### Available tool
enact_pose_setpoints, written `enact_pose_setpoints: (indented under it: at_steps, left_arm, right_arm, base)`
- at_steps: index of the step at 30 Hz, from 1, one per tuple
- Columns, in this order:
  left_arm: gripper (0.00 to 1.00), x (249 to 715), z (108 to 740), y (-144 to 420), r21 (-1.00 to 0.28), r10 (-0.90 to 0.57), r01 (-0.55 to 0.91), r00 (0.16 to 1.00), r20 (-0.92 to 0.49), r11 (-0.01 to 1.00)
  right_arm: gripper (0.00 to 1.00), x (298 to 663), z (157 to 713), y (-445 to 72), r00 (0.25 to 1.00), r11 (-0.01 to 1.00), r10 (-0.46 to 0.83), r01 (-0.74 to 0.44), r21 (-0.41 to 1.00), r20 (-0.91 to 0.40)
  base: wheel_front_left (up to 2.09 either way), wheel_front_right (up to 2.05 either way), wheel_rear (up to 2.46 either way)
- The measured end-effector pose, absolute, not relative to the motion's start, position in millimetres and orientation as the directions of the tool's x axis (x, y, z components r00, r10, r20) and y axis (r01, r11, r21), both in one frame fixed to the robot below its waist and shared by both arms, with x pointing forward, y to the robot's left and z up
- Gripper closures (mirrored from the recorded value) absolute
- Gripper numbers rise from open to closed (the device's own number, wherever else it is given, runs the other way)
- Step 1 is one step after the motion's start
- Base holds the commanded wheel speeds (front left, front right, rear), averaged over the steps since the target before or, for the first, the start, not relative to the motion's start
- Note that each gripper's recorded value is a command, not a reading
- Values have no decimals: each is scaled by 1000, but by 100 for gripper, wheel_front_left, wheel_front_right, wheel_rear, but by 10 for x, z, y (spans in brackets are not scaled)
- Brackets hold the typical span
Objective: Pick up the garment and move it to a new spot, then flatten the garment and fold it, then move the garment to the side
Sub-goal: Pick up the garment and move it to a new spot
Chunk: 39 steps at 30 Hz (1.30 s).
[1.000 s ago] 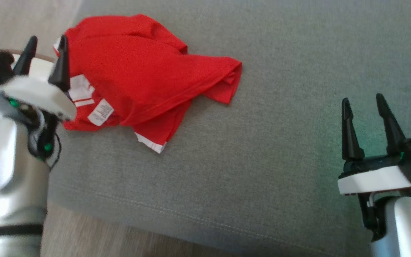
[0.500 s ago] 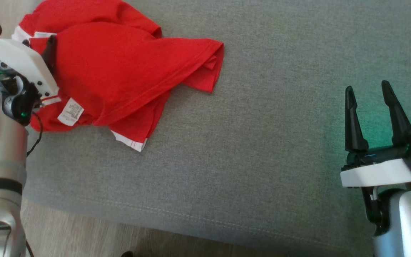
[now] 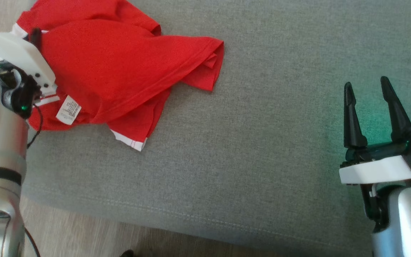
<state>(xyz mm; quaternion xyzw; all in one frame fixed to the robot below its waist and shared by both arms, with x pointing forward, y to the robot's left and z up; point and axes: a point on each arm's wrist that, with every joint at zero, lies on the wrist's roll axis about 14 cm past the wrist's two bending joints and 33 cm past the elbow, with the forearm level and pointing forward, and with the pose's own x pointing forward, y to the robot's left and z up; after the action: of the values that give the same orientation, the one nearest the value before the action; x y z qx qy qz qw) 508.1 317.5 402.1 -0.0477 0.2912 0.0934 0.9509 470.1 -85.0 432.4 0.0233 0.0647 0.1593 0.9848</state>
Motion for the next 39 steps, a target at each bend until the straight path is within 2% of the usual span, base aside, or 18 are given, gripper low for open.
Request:
enact_pose_setpoints:
  at_steps: [8, 17, 23, 28, 33, 39]
  left_arm:
    - [100, 5263, 4695, 3179, -38, 152, -174, 933, -325, 984]
    - [100, 5271, 5735, 3034, -35, 104, -104, 995, 5, 994]
    - [100, 5167, 6604, 2754, -50, 24, -12, 968, 250, 999]
    - [100, 5023, 7087, 2438, -38, -39, 57, 928, 372, 998]
    - [100, 4933, 7399, 2001, -25, -129, 155, 894, 429, 988]
    - [100, 4874, 7456, 1400, 7, -268, 291, 869, 417, 957]
  right_arm:
    - [0, 4656, 4527, -784, 940, 942, 333, -329, 72, -72]
    - [0, 4522, 4885, -764, 942, 937, 336, -336, 95, 23]
    - [0, 4341, 5035, -825, 945, 939, 321, -326, 114, 60]
    - [0, 4222, 5196, -929, 950, 945, 292, -304, 123, 109]
    - [0, 4128, 5274, -1103, 961, 956, 245, -262, 131, 132]
    - [0, 4034, 5340, -1342, 972, 970, 179, -200, 135, 154]
  base:
    - [0, 0, 0]
    - [0, 0, 0]
    - [0, 0, 0]
    - [0, 0, 0]
    - [0, 0, 0]
    - [0, 0, 0]
